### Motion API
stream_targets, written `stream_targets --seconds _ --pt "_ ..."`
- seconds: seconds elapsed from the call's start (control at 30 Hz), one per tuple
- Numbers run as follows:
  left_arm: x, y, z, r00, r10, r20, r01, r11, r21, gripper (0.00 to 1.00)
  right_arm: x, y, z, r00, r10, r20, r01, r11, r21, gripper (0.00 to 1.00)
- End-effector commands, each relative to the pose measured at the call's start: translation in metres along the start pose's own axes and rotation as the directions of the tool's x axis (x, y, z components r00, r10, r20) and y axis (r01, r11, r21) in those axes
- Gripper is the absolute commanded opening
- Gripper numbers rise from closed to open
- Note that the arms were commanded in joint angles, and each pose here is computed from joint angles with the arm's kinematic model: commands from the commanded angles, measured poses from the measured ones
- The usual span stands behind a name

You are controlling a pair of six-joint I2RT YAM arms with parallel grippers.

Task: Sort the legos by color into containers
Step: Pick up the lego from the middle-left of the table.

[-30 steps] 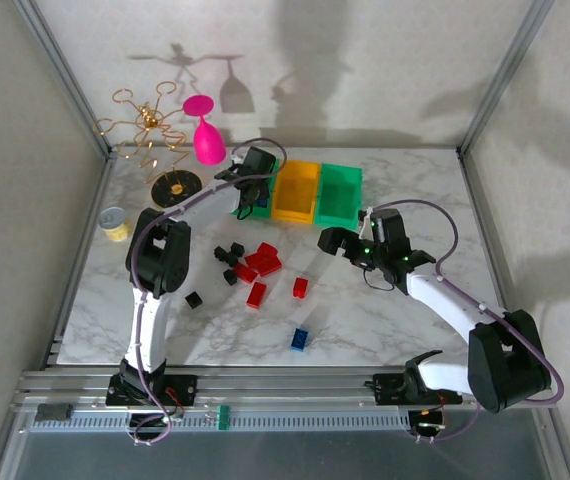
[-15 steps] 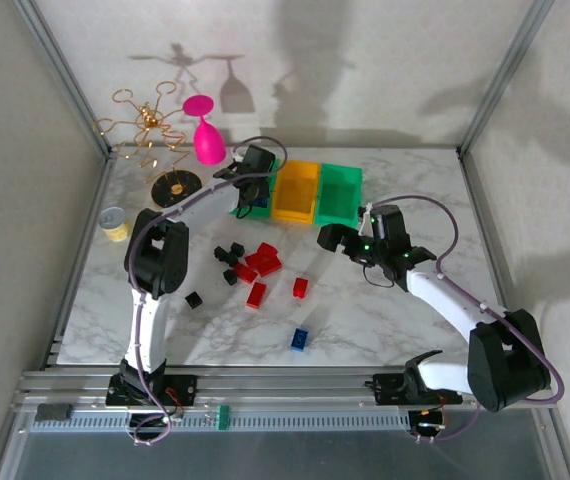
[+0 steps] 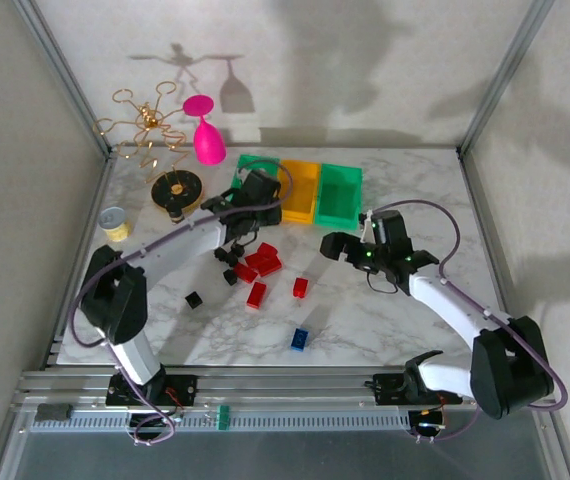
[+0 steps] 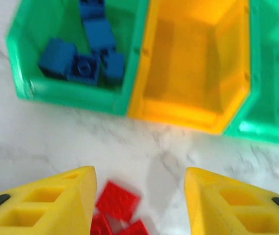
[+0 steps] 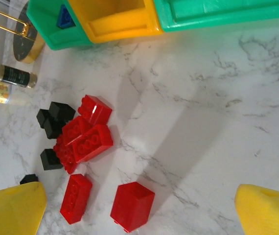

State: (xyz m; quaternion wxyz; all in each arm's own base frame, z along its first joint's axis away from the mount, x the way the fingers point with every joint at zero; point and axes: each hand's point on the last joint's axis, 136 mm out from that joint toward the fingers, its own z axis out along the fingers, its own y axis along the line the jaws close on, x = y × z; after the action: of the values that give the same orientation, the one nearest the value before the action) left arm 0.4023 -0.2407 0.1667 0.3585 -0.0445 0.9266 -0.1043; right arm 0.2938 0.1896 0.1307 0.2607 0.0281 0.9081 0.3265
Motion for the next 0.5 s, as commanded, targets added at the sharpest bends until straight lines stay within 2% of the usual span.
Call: stream_targets --seconds 0.0,0.17,0.47 --pt "0.033 -0.007 -0.016 0.998 -0.018 -0.057 0.021 0.999 0.048 0.5 0.022 -0.008 -0.004 0.998 -0.003 -0.055 0.004 1.0 0.014 0.99" --pt "0.082 -0.008 -0.037 0.992 -0.004 -0.129 0.012 0.998 0.063 0.51 0.043 -0.015 -0.009 0.995 0.018 -0.098 -0.017 1.0 0.014 0.99" --pt "0.179 -0.033 -0.067 0.953 0.076 -0.293 -0.036 0.989 0.141 0.55 0.077 -0.031 -0.017 0.986 0.086 -0.144 -0.082 0.996 0.031 0.99"
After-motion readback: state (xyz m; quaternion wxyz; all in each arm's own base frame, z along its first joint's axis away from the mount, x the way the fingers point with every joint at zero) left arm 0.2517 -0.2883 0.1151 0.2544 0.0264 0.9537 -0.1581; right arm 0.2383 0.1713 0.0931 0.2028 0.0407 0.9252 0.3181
